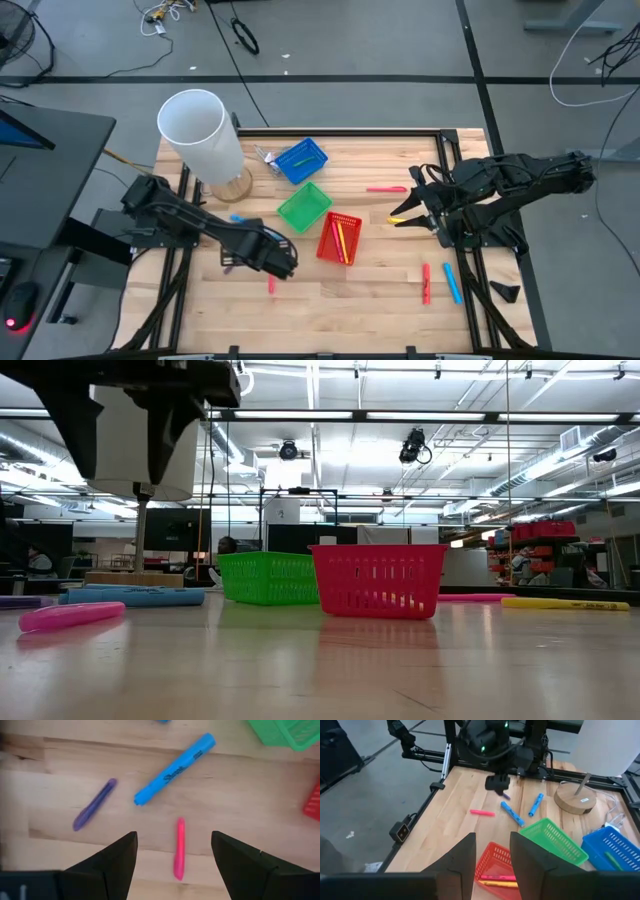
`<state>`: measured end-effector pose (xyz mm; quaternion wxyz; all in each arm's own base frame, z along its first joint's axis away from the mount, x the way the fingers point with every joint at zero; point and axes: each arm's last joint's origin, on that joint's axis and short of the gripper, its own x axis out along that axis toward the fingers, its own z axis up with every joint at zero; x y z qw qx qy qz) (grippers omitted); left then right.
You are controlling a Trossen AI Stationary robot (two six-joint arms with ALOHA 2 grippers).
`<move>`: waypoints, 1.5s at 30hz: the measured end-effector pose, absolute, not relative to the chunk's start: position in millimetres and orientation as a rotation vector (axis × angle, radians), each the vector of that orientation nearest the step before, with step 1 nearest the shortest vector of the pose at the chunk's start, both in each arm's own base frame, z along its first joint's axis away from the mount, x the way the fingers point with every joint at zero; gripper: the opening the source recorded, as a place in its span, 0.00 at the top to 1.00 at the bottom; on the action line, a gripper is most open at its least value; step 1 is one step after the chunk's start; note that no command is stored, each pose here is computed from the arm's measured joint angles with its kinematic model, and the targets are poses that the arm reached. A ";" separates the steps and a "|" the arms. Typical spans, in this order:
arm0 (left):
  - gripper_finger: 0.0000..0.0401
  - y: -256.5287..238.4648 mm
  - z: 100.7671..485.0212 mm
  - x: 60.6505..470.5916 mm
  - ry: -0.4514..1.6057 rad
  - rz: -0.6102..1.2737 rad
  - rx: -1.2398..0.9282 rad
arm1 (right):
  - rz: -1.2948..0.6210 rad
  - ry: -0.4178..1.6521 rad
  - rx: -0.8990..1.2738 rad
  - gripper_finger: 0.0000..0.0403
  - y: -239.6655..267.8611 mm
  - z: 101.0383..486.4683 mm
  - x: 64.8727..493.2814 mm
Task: Pick & Place Markers
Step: Put the small pink pen into the blue bin
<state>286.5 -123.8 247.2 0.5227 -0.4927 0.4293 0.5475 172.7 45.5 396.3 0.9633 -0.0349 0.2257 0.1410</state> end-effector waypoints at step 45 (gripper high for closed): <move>0.35 -152.6 136.3 317.0 1.067 1.329 -1.227 | 0.285 0.508 -0.077 0.70 44.9 392.0 170.4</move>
